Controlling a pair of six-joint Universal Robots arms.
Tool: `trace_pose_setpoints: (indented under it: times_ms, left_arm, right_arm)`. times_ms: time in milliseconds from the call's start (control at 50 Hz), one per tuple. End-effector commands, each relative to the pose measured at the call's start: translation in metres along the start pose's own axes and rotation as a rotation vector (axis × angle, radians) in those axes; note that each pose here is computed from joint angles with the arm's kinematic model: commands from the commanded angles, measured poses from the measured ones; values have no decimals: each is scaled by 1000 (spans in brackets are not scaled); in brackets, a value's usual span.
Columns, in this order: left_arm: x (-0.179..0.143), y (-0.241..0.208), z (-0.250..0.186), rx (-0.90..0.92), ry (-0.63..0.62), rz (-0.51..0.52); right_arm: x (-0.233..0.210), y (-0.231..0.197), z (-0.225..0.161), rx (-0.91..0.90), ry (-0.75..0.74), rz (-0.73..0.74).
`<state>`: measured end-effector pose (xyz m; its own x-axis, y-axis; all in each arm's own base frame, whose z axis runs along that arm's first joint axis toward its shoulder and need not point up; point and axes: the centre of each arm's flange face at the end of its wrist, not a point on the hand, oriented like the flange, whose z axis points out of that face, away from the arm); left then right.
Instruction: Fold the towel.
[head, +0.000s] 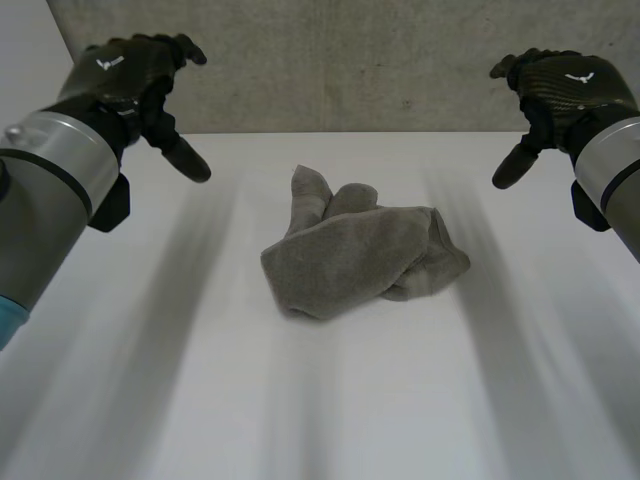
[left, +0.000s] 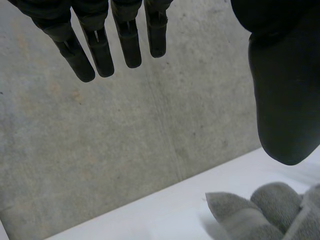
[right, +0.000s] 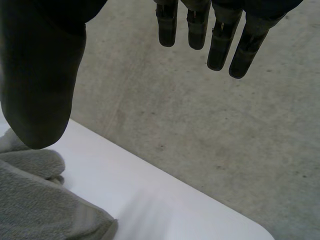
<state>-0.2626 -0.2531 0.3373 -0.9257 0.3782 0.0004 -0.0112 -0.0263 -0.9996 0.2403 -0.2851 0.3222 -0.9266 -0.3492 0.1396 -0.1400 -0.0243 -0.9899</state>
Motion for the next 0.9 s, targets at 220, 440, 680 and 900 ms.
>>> trace_pose_setpoints:
  times_ms: [220,440,680,900]
  left_arm:
    - [15,132,55,-233,104,312]
    - [41,193,72,-249,184,323]
    - [71,216,54,-303,302,311]
    - [61,147,28,-192,274,304]
  right_arm:
    - [-63,83,77,-100,-341,-154]
    - [-102,165,111,-172,-419,-149]
    - [-118,165,108,-144,-433,-143]
    - [-103,107,70,-117,-431,-137]
